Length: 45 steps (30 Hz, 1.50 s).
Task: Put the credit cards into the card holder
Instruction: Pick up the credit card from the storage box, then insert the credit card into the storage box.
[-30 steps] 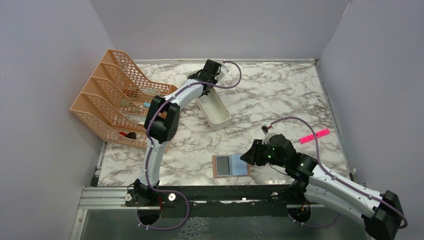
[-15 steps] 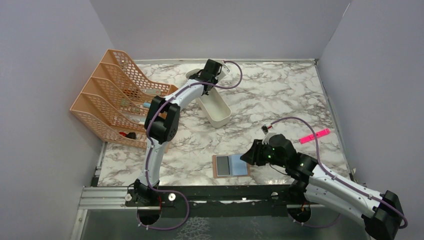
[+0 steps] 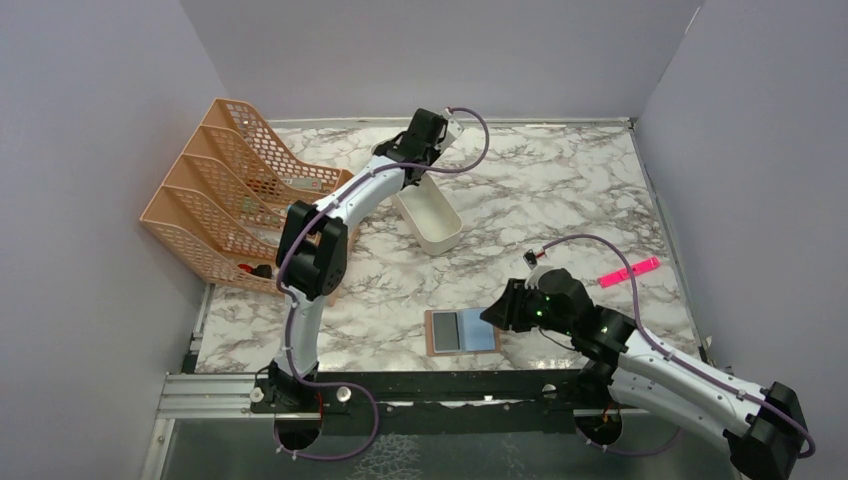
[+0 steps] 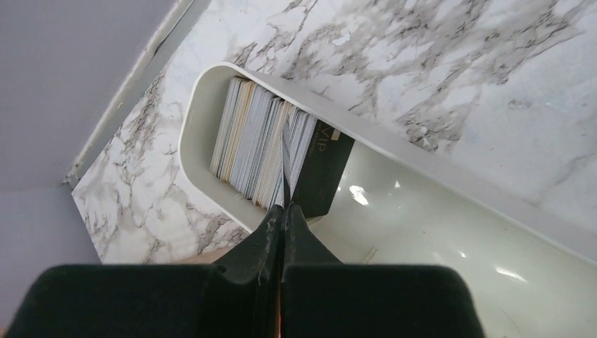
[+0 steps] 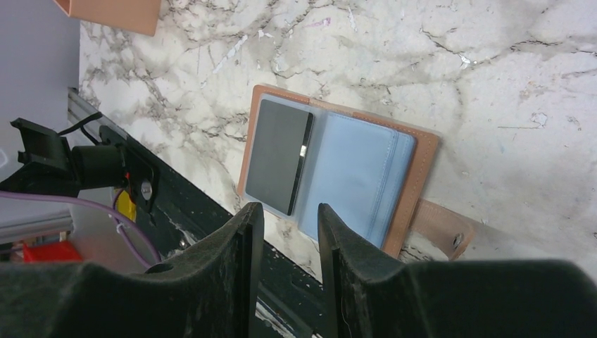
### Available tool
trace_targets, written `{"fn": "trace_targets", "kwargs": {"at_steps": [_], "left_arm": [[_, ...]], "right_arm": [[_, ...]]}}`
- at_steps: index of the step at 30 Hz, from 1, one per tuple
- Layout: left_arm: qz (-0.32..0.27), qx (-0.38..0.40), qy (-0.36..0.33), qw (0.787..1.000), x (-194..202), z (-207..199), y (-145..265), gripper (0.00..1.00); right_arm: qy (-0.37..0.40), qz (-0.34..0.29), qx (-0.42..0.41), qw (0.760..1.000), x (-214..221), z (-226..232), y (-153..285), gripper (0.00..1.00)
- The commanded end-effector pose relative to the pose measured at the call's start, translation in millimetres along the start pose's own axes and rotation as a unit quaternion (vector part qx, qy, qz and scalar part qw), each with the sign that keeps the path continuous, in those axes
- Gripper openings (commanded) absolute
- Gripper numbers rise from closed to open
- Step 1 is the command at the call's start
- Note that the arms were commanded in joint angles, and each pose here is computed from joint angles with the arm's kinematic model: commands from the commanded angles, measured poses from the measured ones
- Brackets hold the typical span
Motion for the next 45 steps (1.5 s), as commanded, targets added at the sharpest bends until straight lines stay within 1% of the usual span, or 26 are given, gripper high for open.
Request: {"fn": "trace_targets", "kwargs": {"at_steps": [1,7,10,12,15,19,21,27,31,33,35,38,39,41,42,45], "left_arm": [[-0.036,0.015,0.07,0.997,-23,3,47,0.0],[-0.047,0.042,0.167,0.984,-27,-2,76,0.0],[-0.051,0.069,0.218,0.972,-27,-7,92,0.0],[-0.052,0.101,0.252,0.961,-27,-15,102,0.0],[-0.046,0.159,0.301,0.939,-25,-29,116,0.0],[-0.044,0.248,0.356,0.9,-24,-48,138,0.0],[-0.048,0.279,0.378,0.881,-23,-54,149,0.0],[-0.056,0.335,0.427,0.838,-14,-64,175,0.0],[-0.043,0.37,0.462,0.805,-4,-72,188,0.0],[-0.035,0.398,0.476,0.783,1,-78,196,0.0],[-0.025,0.436,0.495,0.751,7,-87,204,0.0],[-0.001,0.503,0.529,0.684,19,-103,218,0.0],[0.016,0.52,0.541,0.661,30,-111,219,0.0],[0.025,0.552,0.552,0.625,37,-116,228,0.0],[0.03,0.555,0.555,0.619,41,-118,230,0.0],[0.039,0.553,0.561,0.615,56,-120,236,0.0]], "right_arm": [[-0.004,0.002,-0.019,1.0,3,4,1,0.39],[-0.009,0.002,-0.025,1.0,5,5,4,0.39],[-0.015,0.001,-0.026,1.0,6,5,5,0.39],[-0.017,0.001,-0.027,0.999,6,5,6,0.39],[-0.02,0.002,-0.026,0.999,7,5,6,0.39],[-0.026,0.009,-0.018,0.999,9,3,5,0.39],[-0.028,0.011,-0.015,0.999,10,2,4,0.39],[-0.033,0.015,-0.021,0.999,12,3,2,0.39],[-0.034,0.015,-0.032,0.999,12,5,2,0.39],[-0.036,0.015,-0.034,0.999,11,6,3,0.39],[-0.039,0.015,-0.037,0.998,11,7,3,0.39],[-0.045,0.015,-0.04,0.998,12,8,4,0.39],[-0.048,0.015,-0.042,0.998,13,8,4,0.39],[-0.052,0.015,-0.045,0.998,15,7,4,0.39],[-0.054,0.014,-0.046,0.997,15,7,4,0.39],[-0.063,0.012,-0.049,0.997,17,6,3,0.39]]}}
Point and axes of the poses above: each gripper's point midway between its finger pads, its own y axis back along the fingers, its own z axis along the line the jaws close on, x = y × z, the point moved 5 cm from there along y, back along the fingers, and after that the axes turned 7 degrees about y, right-handed, at the moved point
